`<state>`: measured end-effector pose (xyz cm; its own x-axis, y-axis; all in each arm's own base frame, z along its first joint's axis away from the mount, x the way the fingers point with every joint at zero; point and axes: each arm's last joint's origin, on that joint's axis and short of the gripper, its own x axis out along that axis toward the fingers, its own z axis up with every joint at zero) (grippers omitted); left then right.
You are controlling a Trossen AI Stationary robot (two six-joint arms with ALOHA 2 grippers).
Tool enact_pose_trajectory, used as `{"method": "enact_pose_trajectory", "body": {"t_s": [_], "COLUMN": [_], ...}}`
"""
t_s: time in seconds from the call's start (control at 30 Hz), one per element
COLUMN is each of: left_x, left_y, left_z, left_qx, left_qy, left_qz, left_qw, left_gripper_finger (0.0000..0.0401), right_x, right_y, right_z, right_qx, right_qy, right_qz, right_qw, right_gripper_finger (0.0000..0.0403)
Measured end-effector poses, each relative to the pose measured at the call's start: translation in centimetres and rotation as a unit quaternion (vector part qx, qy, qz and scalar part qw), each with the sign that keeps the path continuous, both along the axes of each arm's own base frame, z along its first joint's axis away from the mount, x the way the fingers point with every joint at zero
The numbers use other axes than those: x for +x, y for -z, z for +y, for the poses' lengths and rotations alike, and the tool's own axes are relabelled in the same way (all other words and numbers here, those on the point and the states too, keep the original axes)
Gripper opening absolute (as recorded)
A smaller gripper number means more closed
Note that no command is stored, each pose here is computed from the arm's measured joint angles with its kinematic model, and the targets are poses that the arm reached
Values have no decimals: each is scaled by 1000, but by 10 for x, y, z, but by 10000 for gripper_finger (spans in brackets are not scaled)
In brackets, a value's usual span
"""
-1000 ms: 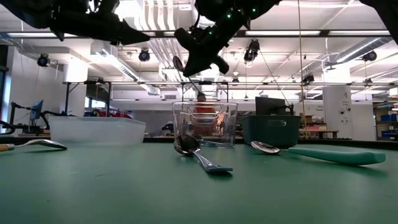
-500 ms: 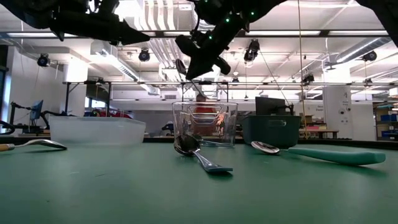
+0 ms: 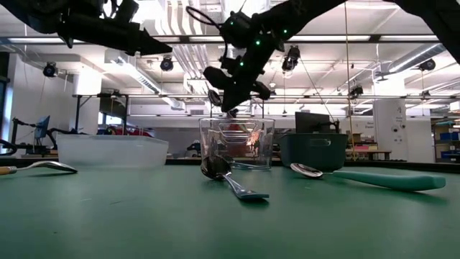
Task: Sort silverware by color (type)
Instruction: Put the blue spoon into the transparent bin
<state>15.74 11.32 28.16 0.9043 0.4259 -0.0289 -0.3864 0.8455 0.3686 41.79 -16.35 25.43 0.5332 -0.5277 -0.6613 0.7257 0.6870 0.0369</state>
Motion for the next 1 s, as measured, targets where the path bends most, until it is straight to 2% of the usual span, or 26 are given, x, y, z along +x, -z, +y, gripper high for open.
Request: {"method": "enact_pose_trajectory", "body": {"t_s": [0.67, 1.0], "left_x": [4, 4], "left_y": [5, 5], "left_z": [6, 6], "left_qx": [0, 0], "left_qy": [-25, -25], "left_qz": [11, 11], "left_qw": [1000, 1000], "left_gripper_finger": [77, 77], "right_x": [4, -2], "right_y": [39, 46], "right_z": [-9, -13], "right_qx": [45, 68], "right_qy": [35, 58], "right_qz": [43, 65], "right_qw": [997, 994], "right_gripper_finger": [9, 9]}}
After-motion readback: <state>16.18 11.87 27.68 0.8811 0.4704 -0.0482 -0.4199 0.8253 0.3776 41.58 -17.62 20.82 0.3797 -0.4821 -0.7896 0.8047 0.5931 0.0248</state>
